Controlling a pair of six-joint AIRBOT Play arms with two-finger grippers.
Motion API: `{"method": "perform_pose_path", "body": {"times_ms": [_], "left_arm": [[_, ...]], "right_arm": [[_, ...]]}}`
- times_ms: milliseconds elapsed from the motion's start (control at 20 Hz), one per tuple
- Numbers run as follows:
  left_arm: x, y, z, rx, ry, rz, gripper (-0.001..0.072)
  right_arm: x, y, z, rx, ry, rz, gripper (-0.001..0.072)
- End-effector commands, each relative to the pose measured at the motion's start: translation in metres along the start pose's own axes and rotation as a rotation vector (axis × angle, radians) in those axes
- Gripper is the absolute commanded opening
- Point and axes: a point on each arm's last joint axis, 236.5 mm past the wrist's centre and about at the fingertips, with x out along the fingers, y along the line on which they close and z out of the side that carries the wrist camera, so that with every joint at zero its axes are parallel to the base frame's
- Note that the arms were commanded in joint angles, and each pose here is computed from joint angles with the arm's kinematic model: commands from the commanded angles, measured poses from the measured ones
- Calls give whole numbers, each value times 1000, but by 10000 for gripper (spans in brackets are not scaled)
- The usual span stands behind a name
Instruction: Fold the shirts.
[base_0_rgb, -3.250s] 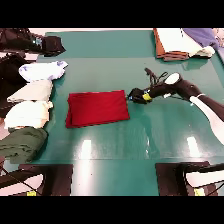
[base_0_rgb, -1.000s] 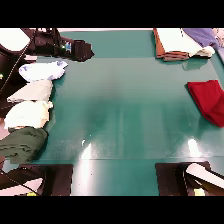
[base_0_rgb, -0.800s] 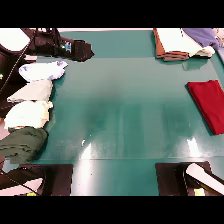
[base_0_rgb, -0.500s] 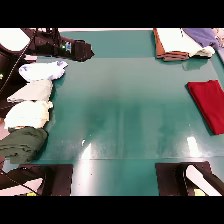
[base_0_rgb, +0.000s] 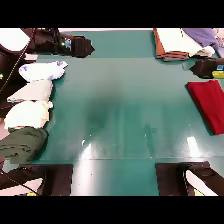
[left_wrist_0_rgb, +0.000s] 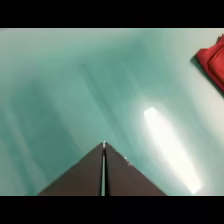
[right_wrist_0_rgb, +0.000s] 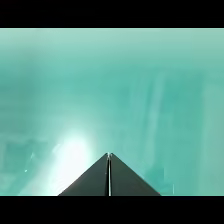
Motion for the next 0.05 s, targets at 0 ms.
{"method": "perform_pose_path", "body": {"times_ms": [0], "left_arm": [[0, 0, 7, 0, -27, 1, 24]], "right_arm": [[1, 15, -2, -30, 4, 31, 15]]}}
